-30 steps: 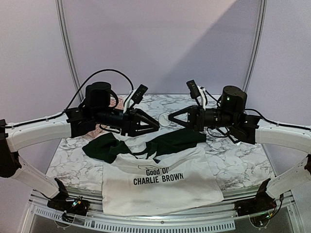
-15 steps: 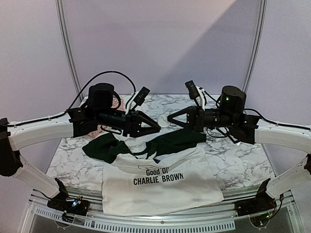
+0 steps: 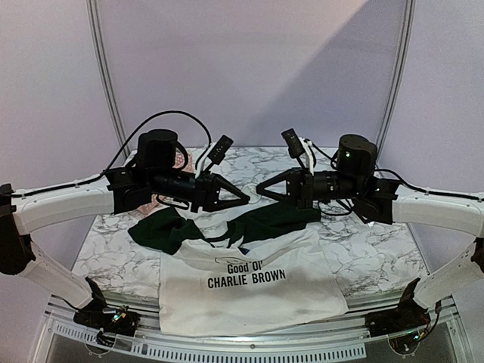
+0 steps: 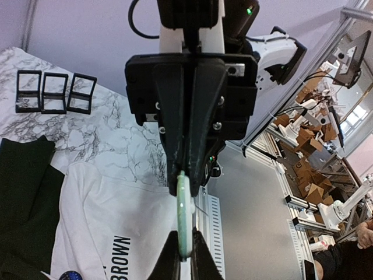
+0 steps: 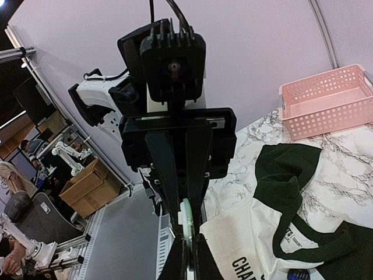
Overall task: Remove the brooch from the garment
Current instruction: Pass from the right arm to the left
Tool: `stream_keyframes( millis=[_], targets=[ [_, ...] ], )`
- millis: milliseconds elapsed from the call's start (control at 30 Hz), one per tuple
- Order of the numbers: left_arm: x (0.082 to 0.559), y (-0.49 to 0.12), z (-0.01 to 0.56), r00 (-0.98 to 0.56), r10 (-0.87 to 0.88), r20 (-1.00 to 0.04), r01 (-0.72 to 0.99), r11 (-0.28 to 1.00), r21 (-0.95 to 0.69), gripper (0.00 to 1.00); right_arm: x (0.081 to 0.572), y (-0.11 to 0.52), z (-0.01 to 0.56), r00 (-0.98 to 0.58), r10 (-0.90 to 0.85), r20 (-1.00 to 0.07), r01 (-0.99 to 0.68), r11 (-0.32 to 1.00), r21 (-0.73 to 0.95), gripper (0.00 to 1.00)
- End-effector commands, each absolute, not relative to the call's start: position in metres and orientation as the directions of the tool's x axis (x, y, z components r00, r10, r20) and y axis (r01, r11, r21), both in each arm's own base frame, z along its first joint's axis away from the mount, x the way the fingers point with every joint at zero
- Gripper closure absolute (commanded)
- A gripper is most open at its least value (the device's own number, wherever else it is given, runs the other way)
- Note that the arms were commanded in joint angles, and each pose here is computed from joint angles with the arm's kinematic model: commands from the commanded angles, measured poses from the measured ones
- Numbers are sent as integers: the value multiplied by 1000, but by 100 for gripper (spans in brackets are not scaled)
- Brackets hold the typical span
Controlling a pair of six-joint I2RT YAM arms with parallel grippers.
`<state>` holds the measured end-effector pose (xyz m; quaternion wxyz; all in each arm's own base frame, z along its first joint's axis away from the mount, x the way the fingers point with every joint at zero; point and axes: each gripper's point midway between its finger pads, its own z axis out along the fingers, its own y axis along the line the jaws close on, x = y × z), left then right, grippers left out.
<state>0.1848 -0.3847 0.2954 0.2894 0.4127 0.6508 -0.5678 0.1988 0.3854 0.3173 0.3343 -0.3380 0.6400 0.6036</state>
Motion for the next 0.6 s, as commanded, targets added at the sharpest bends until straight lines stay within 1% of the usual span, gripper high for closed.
stream_keyframes(
  millis=[0, 33, 233, 300, 333, 433, 567],
  targets=[
    [183, -388, 301, -474, 207, -856, 875, 1, -485, 99, 196, 389, 320, -547, -43, -836, -837, 32, 547, 100],
    [183, -388, 301, -474, 207, -856, 875, 1, -485, 100, 196, 389, 319, -547, -46, -836, -837, 30, 546, 100],
    [182, -388, 301, -473, 208, -856, 875, -3, -484, 100, 193, 390, 317, -545, -59, -837, -839, 22, 544, 100],
    [182, -388, 301, -472, 208, -857, 876, 0, -482, 100, 193, 389, 318, -544, -58, -837, -839, 23, 543, 92],
    [182, -387, 301, -470, 206, -858, 877, 1, -480, 100, 193, 389, 318, -543, -57, -838, -839, 23, 543, 85],
    [181, -387, 303, -467, 200, -861, 878, -7, -478, 100, 191, 387, 320, -536, -52, -843, -844, 22, 535, 68],
    [182, -386, 305, -464, 192, -865, 881, -4, -473, 100, 189, 384, 322, -525, -45, -850, -851, 23, 524, 56]
  ],
)
